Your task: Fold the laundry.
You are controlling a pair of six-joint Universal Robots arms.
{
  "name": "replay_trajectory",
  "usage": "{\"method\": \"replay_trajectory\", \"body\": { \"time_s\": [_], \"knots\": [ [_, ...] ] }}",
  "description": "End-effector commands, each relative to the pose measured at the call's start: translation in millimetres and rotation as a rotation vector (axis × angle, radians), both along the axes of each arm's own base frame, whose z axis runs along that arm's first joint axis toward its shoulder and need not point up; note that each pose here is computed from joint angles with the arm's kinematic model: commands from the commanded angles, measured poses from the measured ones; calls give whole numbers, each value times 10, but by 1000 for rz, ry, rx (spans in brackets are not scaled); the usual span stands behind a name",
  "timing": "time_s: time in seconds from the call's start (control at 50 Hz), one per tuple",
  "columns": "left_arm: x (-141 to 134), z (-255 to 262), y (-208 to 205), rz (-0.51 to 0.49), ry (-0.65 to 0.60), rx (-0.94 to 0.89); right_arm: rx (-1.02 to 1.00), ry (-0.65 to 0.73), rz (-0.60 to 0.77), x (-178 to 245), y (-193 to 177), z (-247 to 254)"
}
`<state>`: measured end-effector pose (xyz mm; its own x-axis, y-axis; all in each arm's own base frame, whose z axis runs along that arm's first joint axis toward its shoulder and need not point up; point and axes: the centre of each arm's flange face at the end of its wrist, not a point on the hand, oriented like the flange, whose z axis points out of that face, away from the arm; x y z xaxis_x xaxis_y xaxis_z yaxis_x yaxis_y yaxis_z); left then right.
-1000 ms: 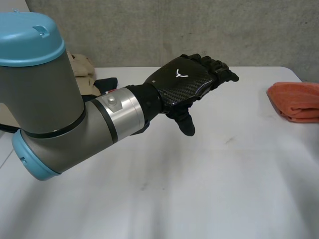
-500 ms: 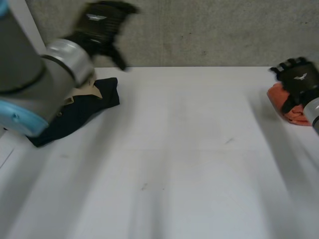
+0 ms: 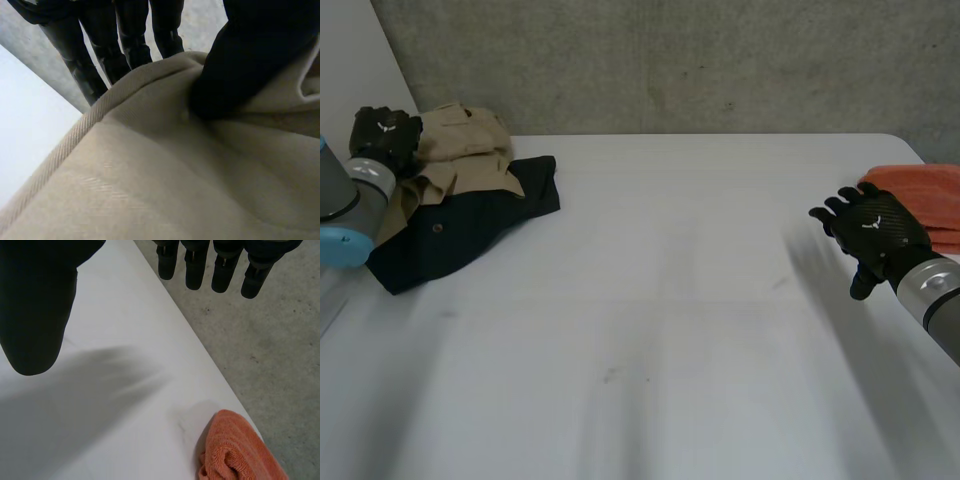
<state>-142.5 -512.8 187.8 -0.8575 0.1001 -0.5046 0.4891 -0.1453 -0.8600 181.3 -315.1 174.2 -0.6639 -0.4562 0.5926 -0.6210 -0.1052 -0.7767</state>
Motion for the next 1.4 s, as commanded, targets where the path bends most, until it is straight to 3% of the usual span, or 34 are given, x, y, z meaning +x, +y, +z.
{"method": "replay_trajectory", "body": {
  "time_s": [0.02,0.1,0.16,0.24,0.3,0.34,0.42,0.54,0.6,0.64,0.68,0.7,0.78,0.94,1.04,1.18,1.3,1.4],
  "knots": [
    [-281,643,198,18,29,-118,-1,1,-3,-10,25,10],
    [-628,1053,521,-67,87,-169,-17,1,-11,-16,9,58],
    [-1013,1633,1078,-210,232,-241,-31,-7,-12,-16,1,105],
    [-1359,1964,1601,-383,361,-277,-45,-14,-14,-16,11,161],
    [-1607,1920,1858,-497,408,-231,-47,-16,-15,-22,24,175],
    [-1914,1808,2169,-622,429,-164,-50,-16,-15,-22,36,187],
    [-2262,1504,2574,-742,412,-46,-53,-20,-28,-61,23,204],
    [-2398,696,2733,-735,335,198,-40,-44,-70,-202,-49,199],
    [-2427,600,2751,-732,324,219,-34,-53,-77,-220,-57,193],
    [-2379,623,2642,-675,323,191,-33,-54,-80,-230,-62,193],
    [-2237,661,2434,-577,321,155,-32,-54,-86,-254,-74,189],
    [-2048,690,2188,-473,310,118,-30,-54,-86,-254,-71,185],
    [-1587,744,1620,-275,230,27,-29,-54,-88,-255,-72,180],
    [-1211,152,962,-133,-57,38,-7,-51,-85,-248,-38,117],
    [-1164,-248,752,-191,-160,61,-2,-53,-87,-253,-38,104],
    [-1333,-270,681,-274,-125,22,-2,-51,-88,-257,-39,101],
    [-1560,609,1002,-278,40,-134,-5,-51,-90,-259,-42,109],
    [-1821,1314,1553,-410,241,-241,-13,-54,-88,-251,-53,134]
  ]
}}
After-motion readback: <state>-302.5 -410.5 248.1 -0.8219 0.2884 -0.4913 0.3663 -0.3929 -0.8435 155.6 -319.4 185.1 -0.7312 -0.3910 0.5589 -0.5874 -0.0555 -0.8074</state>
